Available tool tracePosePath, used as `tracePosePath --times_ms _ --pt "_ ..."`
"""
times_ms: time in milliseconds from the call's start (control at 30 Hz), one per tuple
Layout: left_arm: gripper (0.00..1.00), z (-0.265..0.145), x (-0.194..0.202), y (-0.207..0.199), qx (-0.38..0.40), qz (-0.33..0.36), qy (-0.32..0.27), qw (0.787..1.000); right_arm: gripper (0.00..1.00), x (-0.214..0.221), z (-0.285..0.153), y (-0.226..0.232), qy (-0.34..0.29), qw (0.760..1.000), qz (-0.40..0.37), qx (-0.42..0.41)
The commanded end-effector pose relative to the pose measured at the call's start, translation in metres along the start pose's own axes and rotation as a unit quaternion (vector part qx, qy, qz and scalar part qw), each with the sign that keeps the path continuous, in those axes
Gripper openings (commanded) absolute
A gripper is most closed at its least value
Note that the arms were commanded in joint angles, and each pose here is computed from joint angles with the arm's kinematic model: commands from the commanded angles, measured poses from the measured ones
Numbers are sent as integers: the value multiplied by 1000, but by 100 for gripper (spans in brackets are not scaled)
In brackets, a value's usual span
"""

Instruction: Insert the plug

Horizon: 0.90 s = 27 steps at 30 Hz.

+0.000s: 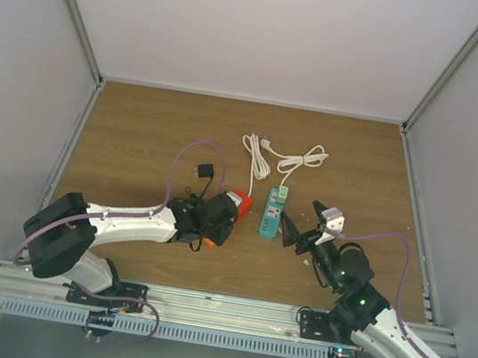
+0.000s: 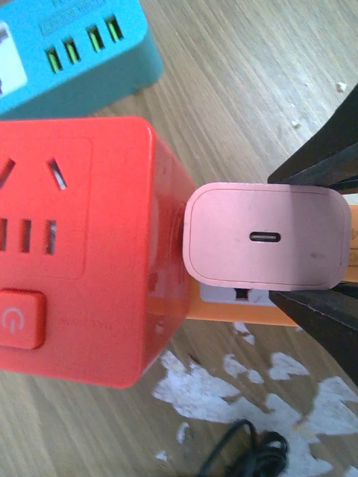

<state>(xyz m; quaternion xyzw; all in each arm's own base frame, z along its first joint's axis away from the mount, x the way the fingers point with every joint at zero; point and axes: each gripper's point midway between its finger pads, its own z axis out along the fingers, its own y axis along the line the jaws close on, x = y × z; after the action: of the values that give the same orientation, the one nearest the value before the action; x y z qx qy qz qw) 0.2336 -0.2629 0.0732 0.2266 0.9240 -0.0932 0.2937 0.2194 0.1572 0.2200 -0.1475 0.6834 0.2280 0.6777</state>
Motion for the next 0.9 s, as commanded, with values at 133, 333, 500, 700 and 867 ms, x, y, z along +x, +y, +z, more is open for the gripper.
tracePosePath --times_ms 133,333,500,700,867 --pt "0 39 41 -20 47 23 69 996 100 1 -1 -3 -4 1000 2 6" --pt "0 52 59 -9 11 21 107 994 99 1 -1 -4 -5 1000 2 8" --pt "0 64 80 -4 -11 32 153 988 100 1 -2 -4 -5 1000 2 9" --pt "0 71 95 10 -70 44 173 981 100 0 -3 -6 -7 1000 4 12" --pt "0 74 106 16 -101 51 184 976 100 0 -3 -6 -8 1000 4 13"
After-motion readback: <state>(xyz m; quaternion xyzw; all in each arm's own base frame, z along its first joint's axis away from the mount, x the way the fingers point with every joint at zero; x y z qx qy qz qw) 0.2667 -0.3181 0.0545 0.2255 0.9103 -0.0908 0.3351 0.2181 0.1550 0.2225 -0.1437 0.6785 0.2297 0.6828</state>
